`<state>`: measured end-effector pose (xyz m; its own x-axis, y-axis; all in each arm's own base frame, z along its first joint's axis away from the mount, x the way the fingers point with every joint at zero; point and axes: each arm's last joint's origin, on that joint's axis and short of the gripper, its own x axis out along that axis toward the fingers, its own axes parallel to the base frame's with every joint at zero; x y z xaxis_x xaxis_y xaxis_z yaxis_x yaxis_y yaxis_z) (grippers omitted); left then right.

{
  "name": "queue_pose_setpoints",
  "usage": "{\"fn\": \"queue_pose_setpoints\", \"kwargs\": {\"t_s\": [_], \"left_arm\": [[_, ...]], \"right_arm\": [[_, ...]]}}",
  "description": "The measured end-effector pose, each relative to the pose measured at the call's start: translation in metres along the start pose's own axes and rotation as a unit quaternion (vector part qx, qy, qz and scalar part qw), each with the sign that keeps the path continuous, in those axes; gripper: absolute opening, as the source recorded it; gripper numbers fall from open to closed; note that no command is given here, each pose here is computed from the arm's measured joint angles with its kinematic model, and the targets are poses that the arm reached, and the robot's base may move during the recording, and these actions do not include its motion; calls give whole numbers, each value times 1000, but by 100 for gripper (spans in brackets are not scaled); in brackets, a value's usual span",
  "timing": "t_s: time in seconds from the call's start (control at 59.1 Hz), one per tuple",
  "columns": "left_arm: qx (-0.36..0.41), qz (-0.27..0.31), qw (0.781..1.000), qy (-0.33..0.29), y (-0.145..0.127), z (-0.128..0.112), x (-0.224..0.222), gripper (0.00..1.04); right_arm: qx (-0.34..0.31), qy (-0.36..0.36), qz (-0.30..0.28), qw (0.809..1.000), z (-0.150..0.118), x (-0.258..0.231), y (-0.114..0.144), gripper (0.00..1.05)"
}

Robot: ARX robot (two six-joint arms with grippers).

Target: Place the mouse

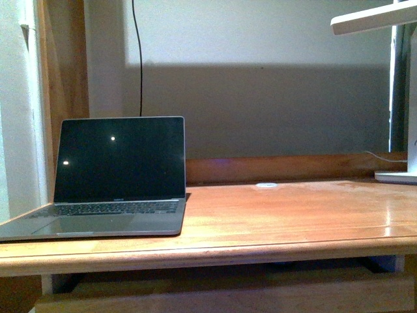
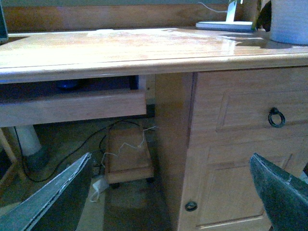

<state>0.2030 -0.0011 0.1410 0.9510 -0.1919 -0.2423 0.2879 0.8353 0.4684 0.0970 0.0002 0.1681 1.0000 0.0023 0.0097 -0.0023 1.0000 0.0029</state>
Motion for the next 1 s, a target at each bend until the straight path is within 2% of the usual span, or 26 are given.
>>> {"fn": "queue_pose_setpoints", "kwargs": {"t_s": [0.186,0.305,0.457,0.66,0.998], "left_arm": [[168,-8,984,-53,-1,-5,44,97],[268,-7,960,-85,-3,-8,65,97],[353,-3,930,-102,0,-13,88,97],[418,6,901,-116,8,-14,115,97],[454,9,884,-109,21,-26,154,97]], "right_arm": [[0,0,0,1000,0,0,0,97],[0,0,0,1000,0,0,0,97],[0,0,0,1000,0,0,0,97],[0,0,0,1000,0,0,0,97],[0,0,0,1000,0,0,0,97]]}}
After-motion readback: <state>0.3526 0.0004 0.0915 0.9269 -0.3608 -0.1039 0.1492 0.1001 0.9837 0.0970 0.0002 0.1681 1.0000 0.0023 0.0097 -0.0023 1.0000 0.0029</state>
